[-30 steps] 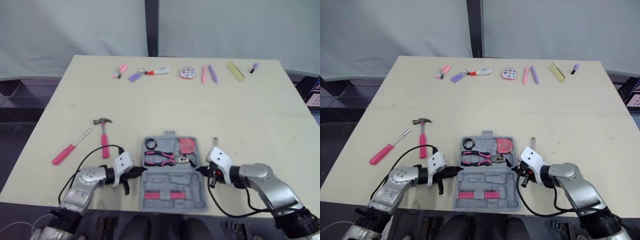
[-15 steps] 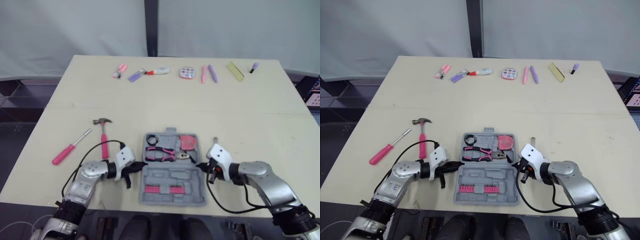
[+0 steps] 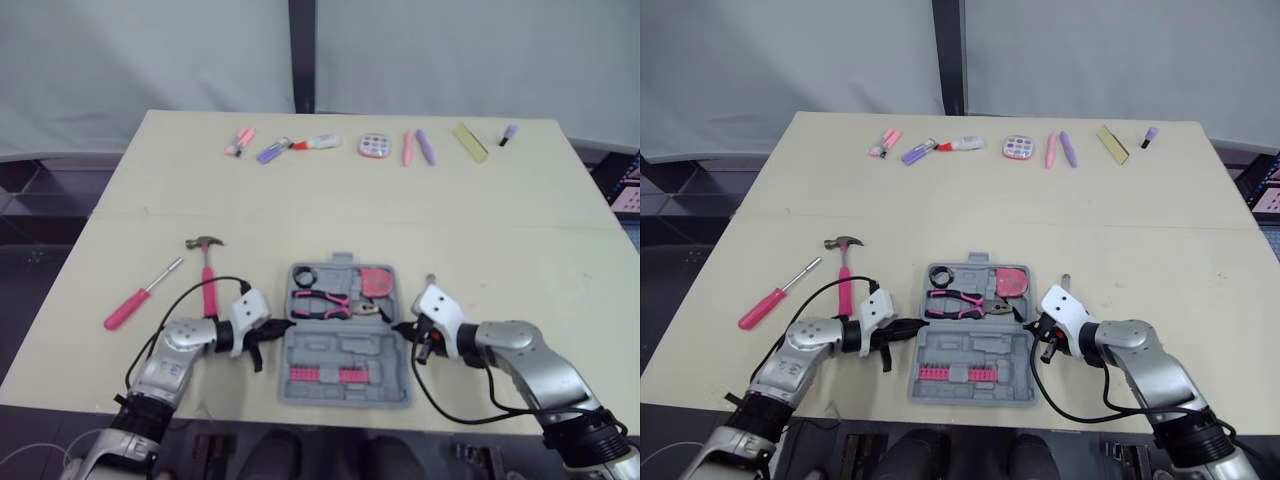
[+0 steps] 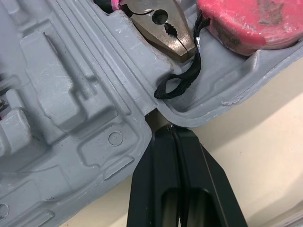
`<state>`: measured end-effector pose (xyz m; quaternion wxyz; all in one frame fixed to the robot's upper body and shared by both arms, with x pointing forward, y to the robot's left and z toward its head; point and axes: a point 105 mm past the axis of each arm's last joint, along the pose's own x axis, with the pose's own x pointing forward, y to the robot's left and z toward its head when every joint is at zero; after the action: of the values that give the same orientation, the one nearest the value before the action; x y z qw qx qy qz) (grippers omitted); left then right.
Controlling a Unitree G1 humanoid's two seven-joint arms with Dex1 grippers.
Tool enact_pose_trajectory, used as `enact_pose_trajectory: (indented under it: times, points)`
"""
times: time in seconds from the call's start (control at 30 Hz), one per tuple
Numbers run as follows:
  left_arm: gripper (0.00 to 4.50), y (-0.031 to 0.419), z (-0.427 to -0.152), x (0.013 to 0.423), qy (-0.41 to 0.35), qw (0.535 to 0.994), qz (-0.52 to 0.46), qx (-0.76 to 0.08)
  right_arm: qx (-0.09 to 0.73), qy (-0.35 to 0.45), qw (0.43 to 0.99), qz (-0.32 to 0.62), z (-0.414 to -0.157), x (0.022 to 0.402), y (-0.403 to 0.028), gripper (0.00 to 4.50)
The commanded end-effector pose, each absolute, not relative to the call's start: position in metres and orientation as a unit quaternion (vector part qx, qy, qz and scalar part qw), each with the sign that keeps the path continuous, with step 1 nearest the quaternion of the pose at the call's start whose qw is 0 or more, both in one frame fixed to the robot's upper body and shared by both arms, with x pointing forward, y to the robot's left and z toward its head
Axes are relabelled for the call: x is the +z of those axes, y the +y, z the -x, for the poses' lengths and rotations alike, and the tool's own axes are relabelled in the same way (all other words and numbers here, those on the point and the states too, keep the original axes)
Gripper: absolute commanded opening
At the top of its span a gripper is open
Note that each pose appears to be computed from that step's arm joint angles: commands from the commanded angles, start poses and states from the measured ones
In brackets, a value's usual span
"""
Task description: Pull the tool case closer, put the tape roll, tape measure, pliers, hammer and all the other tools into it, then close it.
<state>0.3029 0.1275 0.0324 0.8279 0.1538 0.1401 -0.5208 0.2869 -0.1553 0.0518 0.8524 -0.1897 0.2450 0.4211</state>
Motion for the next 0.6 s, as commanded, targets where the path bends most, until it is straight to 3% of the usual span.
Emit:
enact_pose_trajectory:
  times: [0.03,0.6]
  points:
    - [0.08,0.1326,-0.3128,0.0336,0.140,0.840,-0.163,-0.498,0.415,0.230,0.859,0.192,-0.2910,0.0567,-0.1542,0.06]
    - [0.08,0.1328,-0.3143,0.0328,0.141,0.840,-0.164,-0.498,0.410,0.228,0.861,0.195,-0.2928,0.0571,-0.1559,0.06]
